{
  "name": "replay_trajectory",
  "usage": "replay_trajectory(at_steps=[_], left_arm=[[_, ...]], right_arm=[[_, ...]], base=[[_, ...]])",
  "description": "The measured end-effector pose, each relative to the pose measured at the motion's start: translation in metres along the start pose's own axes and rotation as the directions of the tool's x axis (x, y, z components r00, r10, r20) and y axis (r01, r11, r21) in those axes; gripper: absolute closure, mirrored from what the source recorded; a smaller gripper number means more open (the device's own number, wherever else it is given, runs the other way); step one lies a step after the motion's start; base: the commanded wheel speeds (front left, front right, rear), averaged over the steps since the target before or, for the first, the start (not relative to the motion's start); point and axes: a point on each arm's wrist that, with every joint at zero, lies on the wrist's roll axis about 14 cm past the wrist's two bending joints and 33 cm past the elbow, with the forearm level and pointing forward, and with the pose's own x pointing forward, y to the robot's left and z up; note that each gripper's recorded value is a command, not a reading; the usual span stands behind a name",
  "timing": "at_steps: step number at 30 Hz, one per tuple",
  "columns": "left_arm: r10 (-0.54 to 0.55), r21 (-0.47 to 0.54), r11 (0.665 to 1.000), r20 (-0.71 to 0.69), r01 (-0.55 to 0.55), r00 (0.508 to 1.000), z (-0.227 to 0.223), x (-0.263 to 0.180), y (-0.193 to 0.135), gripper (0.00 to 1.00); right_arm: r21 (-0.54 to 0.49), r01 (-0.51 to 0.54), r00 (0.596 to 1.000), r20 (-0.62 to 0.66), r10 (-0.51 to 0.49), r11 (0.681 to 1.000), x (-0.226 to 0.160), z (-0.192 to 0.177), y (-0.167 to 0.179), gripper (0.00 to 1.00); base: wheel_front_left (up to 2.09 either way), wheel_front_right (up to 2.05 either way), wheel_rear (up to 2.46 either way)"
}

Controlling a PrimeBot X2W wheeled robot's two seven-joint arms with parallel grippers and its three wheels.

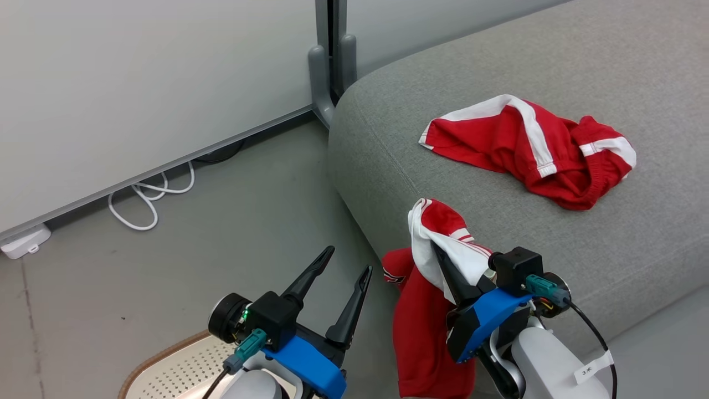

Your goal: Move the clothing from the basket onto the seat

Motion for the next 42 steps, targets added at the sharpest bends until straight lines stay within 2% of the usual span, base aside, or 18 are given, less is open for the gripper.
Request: replay_trajectory(at_steps=[13, 29, 36, 42], left_arm=[[-0.053, 0.002, 0.999, -0.013, 0.053, 0.999, -0.004, 0.009, -0.011, 0.00], [-0.019, 0.001, 1.000, -0.011, 0.019, 1.000, -0.004, 0.005, 0.002, 0.00], [-0.016, -0.011, 1.000, -0.019, 0.015, 1.000, -0.012, 0.006, 0.011, 0.00], [-0.022, -0.015, 1.000, -0.036, 0.021, 0.999, -0.023, 0.008, 0.024, 0.00]], right_arm=[[0.022, 0.045, 0.999, -0.011, -0.045, 0.999, -0.013, -0.006, -0.012, 1.00], [0.013, 0.021, 1.000, 0.000, -0.021, 1.000, 0.000, 0.000, -0.007, 1.00], [-0.010, 0.027, 0.998, 0.050, -0.027, 1.000, 0.018, 0.022, -0.014, 1.00], [-0.031, 0.058, 0.991, 0.126, -0.053, 0.998, 0.041, 0.056, -0.029, 1.00]], base=[[0.00, 0.00, 0.00], [0.00, 0.00, 0.00], [0.00, 0.00, 0.00], [0.00, 0.00, 0.00]])
